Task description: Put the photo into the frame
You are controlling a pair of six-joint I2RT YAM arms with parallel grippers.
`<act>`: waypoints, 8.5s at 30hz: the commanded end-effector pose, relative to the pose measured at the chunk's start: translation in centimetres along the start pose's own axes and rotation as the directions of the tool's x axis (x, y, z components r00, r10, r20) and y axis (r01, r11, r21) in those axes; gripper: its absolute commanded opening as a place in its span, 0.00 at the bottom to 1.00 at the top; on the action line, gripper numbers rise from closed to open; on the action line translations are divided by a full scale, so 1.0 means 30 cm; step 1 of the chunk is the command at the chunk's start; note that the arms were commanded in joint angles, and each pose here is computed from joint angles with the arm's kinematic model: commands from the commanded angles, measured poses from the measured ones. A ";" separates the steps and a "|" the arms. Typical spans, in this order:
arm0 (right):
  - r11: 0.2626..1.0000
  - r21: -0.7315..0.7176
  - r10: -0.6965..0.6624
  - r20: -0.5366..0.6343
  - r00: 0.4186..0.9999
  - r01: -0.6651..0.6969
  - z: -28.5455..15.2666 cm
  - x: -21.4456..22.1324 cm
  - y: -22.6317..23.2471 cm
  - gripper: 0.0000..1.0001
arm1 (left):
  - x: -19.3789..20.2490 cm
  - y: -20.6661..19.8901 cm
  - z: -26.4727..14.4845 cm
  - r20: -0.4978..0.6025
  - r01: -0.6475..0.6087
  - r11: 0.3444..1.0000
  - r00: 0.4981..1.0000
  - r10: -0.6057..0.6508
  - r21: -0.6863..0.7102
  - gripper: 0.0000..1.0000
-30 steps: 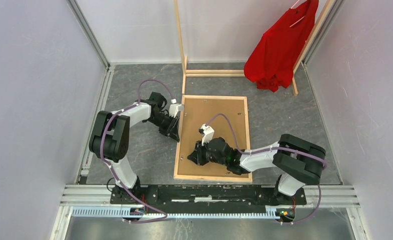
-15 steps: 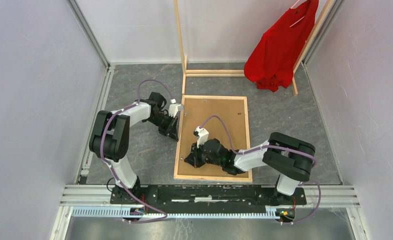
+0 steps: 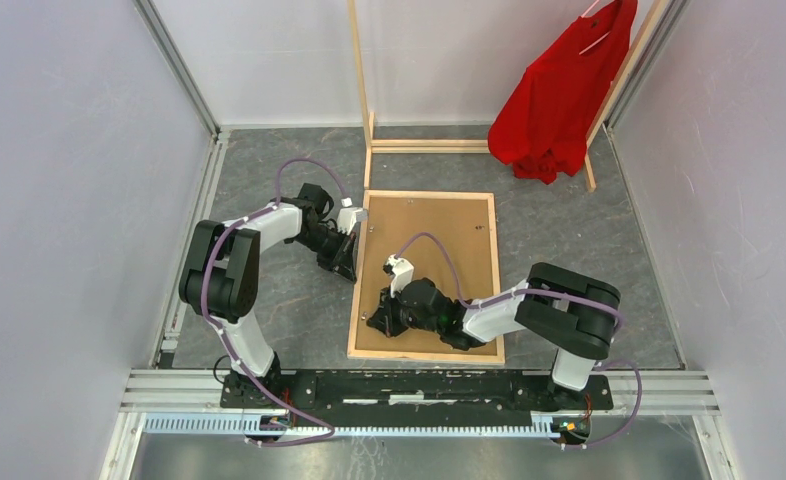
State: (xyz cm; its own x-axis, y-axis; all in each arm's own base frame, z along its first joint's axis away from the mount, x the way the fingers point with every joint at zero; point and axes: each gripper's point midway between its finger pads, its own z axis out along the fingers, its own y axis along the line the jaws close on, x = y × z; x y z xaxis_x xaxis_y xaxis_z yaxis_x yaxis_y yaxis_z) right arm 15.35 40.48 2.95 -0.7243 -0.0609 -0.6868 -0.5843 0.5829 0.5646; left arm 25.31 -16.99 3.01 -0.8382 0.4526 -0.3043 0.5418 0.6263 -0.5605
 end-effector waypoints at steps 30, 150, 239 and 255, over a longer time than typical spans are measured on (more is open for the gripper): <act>0.999 0.038 0.004 0.086 0.996 -0.007 0.055 -0.071 -0.021 0.00 | -0.013 0.010 -0.015 -0.017 -0.077 0.996 0.997 0.077 -0.049 0.11; 0.984 0.168 0.033 0.183 0.983 -0.065 0.238 -0.590 -0.466 0.00 | -0.287 0.134 -0.013 0.116 0.020 0.999 0.993 -0.015 -0.043 0.29; 0.966 0.150 0.177 0.214 0.961 -0.211 0.321 -0.555 -0.549 0.00 | -0.214 0.171 0.018 0.043 -0.004 0.999 0.999 0.006 -0.053 0.16; 0.951 0.259 0.061 0.382 0.922 -0.170 -0.139 -0.781 -0.550 0.74 | -0.197 0.140 -0.078 0.019 -0.101 0.989 0.995 0.103 -0.106 0.22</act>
State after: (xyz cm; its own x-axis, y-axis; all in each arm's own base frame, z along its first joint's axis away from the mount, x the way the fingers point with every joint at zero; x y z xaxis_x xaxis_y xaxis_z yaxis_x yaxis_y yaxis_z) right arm 38.69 35.24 6.45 -0.6892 0.2368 -0.6848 -0.3745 0.6927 0.6164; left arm 33.20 -17.15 3.10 -0.8400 0.4207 -0.3427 0.5426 0.6481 -0.5343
